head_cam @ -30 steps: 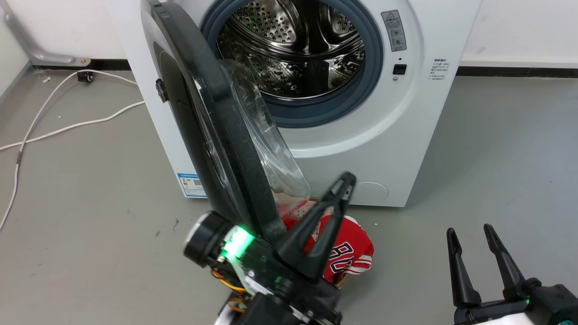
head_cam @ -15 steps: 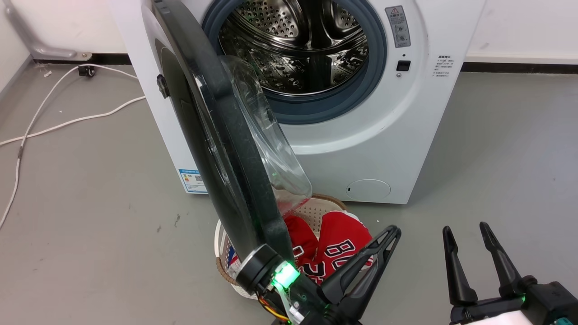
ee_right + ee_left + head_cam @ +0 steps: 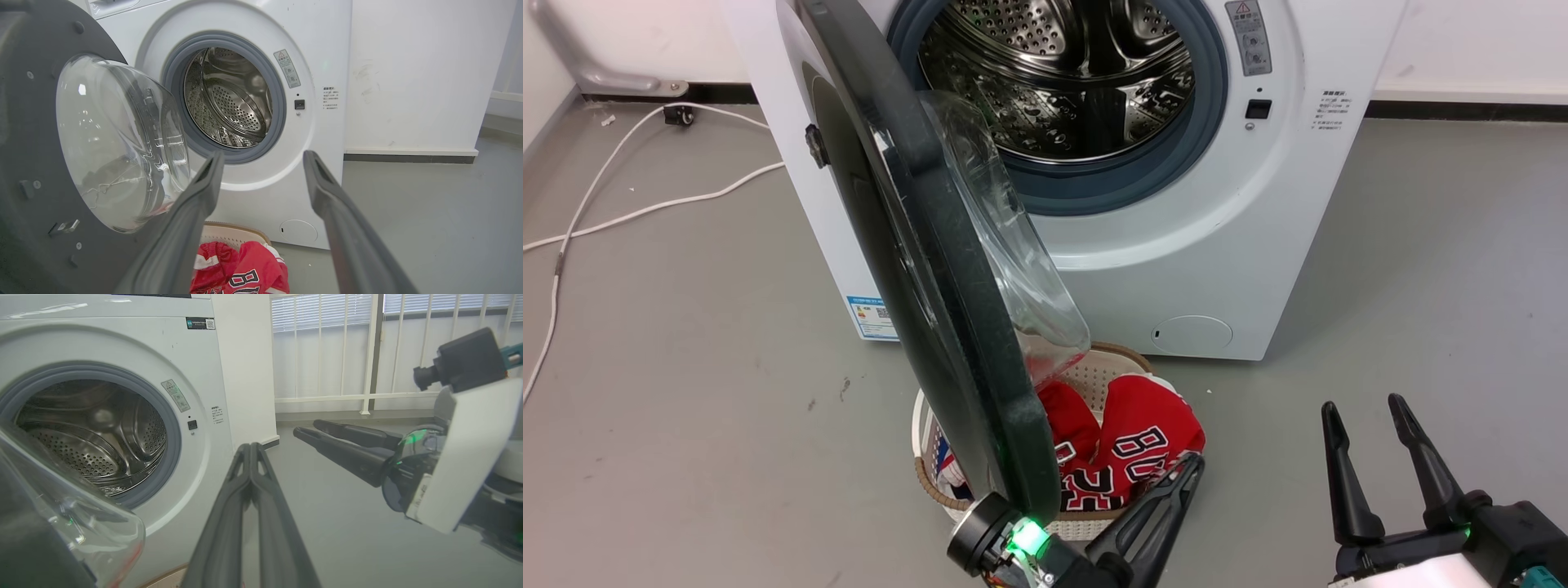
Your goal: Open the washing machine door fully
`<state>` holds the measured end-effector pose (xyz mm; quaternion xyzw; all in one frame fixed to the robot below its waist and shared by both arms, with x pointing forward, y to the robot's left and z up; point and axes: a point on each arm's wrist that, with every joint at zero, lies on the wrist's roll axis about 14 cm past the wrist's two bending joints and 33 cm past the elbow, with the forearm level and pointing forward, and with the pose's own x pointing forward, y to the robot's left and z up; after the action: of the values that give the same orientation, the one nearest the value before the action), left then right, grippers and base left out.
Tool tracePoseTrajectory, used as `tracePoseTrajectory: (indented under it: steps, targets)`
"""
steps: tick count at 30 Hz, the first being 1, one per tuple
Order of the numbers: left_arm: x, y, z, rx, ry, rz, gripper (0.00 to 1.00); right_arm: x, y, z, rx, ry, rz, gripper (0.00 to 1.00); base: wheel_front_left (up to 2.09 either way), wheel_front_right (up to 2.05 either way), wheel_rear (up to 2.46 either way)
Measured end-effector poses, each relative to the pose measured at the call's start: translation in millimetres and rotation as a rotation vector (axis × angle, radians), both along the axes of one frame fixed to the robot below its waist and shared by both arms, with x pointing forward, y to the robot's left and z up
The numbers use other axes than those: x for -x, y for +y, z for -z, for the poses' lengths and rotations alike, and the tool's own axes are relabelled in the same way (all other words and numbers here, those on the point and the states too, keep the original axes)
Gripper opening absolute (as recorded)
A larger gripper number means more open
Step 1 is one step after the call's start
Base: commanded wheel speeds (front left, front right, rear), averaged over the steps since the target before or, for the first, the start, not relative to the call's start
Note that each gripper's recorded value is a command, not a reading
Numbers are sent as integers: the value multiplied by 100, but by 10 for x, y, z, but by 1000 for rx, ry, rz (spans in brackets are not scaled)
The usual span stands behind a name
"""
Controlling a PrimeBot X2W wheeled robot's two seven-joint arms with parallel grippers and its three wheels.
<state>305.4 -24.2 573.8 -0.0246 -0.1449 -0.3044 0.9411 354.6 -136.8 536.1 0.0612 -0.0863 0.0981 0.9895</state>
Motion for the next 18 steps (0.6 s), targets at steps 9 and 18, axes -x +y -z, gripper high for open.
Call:
tracePoseTrajectory:
  steps: [9,18]
  targets:
    - [-174,230,320,-24,104,-96,0,-47,38,45,7,13,-11,100,0,0,0]
    - [-328,720,396,-17,132,-278,0,-69,171,70,7,20,-53,100,0,0,0]
